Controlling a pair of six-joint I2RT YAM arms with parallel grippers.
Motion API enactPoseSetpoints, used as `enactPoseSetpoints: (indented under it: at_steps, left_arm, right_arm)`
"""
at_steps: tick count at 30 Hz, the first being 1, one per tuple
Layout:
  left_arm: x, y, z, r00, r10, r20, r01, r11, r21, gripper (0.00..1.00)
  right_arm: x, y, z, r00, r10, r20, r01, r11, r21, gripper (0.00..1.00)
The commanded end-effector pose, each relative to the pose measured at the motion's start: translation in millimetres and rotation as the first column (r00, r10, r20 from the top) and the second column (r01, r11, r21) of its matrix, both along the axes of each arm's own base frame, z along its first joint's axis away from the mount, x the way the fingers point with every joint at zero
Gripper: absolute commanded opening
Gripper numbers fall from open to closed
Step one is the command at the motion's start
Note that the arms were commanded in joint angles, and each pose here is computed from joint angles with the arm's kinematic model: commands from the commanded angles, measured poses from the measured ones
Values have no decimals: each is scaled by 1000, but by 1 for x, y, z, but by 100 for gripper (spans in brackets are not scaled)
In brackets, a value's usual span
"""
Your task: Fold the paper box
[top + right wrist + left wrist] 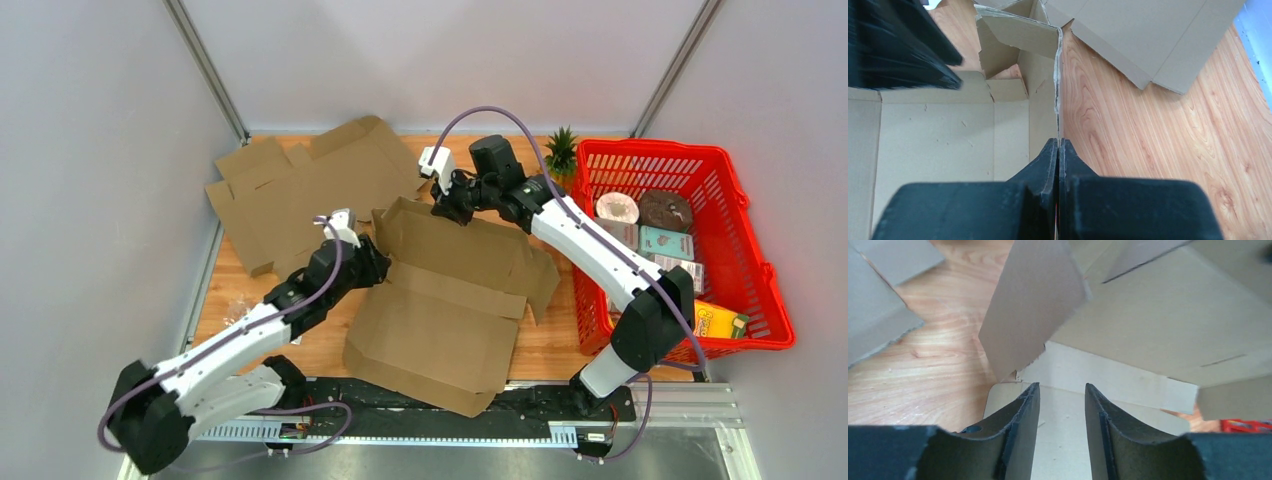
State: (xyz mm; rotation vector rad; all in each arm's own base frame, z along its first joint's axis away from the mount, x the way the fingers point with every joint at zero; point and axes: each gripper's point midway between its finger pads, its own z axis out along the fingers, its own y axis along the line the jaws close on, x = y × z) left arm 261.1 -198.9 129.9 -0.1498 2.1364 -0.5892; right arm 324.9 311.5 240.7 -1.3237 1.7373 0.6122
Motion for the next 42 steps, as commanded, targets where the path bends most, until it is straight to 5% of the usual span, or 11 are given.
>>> enactPoseSetpoints:
  at_steps: [1,8,14,16,19,23,30,35,42]
  left_arm:
    - [-29,24,25,995,-85,60,80,994,73,49]
    - [-28,36,138,948,-184,260,139,974,181,64]
    - [-1,19,160,943,-240,229,167,940,297,61]
    - [4,12,154,943,-258,212,189,936,298,57]
    - [5,0,145,941,-286,184,232,936,266,38]
    - [4,-8,107,960,-249,124,225,957,182,34]
    - [39,-22,60,980,-174,97,167,983,72,34]
    - [67,35,18,994,104,33,-107,987,118,46]
    - [56,49,18,996,85,20,-86,992,91,46]
  right_arm:
    - [13,-3,-3,998,-19,54,20,999,-26,0]
    - [12,-1,-5,999,-15,47,17,999,-37,0]
    - [8,2,-2,998,-7,57,9,999,-38,0]
    - [8,1,-2,998,-8,60,11,999,-40,0]
    - [9,-1,-5,998,-12,63,16,998,-53,0]
    - [8,0,-6,998,-6,58,9,999,-52,0]
    - [4,2,-1,998,9,61,-7,999,-34,0]
    - [-1,0,6,997,22,71,-21,1000,-18,0]
    - [-3,0,4,997,32,71,-31,999,-17,0]
